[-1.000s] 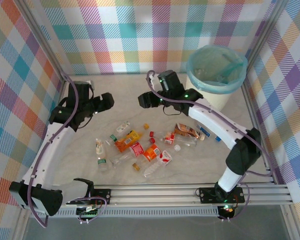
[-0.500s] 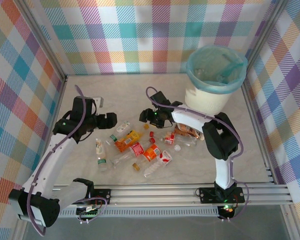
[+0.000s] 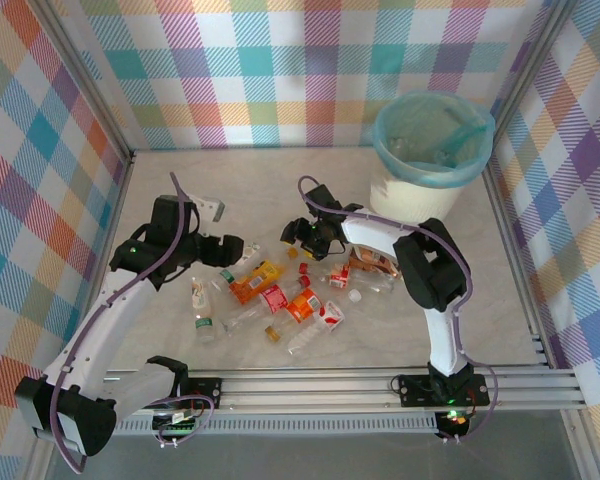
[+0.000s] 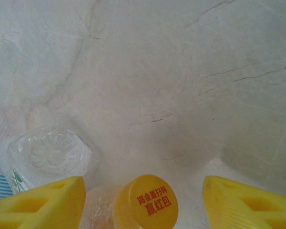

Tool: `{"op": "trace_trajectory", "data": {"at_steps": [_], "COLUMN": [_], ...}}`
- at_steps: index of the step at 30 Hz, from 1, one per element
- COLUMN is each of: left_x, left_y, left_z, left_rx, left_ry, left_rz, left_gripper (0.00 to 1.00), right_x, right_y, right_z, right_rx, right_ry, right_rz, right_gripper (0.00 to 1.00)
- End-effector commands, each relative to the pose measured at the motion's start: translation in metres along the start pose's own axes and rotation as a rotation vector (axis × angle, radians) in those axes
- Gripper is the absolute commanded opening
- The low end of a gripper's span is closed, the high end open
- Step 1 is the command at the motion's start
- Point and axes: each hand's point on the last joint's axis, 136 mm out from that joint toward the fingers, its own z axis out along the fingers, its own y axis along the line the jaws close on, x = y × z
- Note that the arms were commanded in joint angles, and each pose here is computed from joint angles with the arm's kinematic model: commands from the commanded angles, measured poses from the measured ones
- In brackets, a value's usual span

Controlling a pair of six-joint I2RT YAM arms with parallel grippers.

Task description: Put the plastic bottles in the bin

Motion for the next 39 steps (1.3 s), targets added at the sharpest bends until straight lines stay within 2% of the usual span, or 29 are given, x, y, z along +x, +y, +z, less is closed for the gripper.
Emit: {"op": "trace_trajectory", "data": {"at_steps": [1,14,28,35,39], "left_x": [0.003,0.007,0.008,0.008,0.01], "left_y": [-0.006,-0.001,0.0,0.001,0.001], "left_z": [0.002,0.006,0.008,0.007,0.009], "left_rx": [0.025,0.0,-0.007,-0.011,-0.009], "left_ry": [0.006,0.014,0.017,0.015,0.021], "left_rz": [0.045,0.054,0.057,0.055,0.051], "left_gripper": [0.84,0.84,0.84,0.84,0.84], "right_x": [-0.004,-0.002,-0.003,-0.001,-0.001], "right_y": [0.015,0.017,0.02,0.016,0.015], "right_z": [0.002,0.018,0.024,0.03,0.034], "right_rx": [-0.057,-0.11,-0.176,-0.178,-0.185], "right_ry": [0.014,0.077,0.105,0.123,0.127], "right_rz": [0.024,0.096,0.165,0.185,0.195], "right_gripper": [0.66,0.66,0.56,0.57,0.54]}}
